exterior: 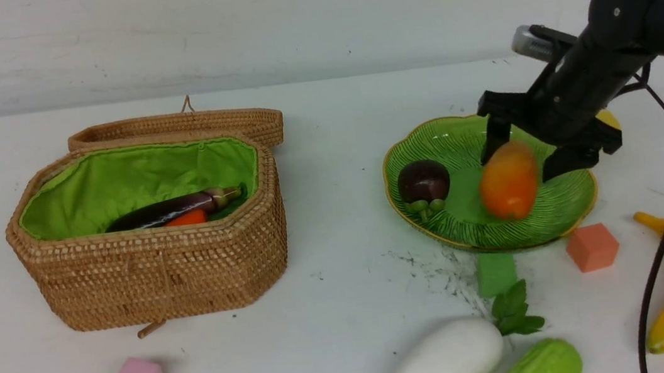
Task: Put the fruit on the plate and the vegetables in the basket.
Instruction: Use the right arm to grab a mango and put it into the right plate, then take a chayote with your right arm and place it on the basket on the left.
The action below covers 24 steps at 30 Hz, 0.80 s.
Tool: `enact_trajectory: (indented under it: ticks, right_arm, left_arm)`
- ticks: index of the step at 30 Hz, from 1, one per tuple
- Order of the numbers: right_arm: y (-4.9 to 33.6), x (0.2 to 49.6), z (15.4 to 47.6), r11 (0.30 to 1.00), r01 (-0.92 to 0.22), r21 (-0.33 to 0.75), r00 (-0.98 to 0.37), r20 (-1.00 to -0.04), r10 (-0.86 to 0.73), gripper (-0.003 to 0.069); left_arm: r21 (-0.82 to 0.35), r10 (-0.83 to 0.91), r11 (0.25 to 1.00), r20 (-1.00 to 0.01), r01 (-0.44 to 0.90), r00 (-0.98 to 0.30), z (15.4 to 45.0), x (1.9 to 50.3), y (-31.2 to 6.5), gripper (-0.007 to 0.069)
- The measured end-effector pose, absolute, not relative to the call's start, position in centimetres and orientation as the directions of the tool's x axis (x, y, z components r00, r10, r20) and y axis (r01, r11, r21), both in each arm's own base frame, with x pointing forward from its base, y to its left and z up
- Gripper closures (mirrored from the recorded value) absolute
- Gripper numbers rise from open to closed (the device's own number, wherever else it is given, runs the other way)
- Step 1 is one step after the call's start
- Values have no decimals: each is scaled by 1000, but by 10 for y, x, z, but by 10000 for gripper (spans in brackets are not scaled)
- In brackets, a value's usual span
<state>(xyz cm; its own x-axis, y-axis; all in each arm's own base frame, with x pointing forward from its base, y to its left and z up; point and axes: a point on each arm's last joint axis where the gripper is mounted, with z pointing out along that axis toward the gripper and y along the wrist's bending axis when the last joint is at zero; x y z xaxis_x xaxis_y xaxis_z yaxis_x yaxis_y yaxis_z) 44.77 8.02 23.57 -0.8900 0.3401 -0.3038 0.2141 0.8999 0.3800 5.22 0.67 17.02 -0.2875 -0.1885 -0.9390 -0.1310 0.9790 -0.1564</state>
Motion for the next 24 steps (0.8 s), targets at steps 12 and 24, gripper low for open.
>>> enact_trajectory:
  ticks: [12, 24]
  right_arm:
    - [83, 362, 317, 888, 329, 322, -887, -219, 408, 68]
    - [150, 247, 258, 916, 345, 204, -930, -55, 363, 98]
  left_arm:
    - [-156, -188, 979, -939, -131, -288, 170, 52, 7, 487]
    - [-156, -188, 979, -939, -131, -288, 170, 52, 7, 472]
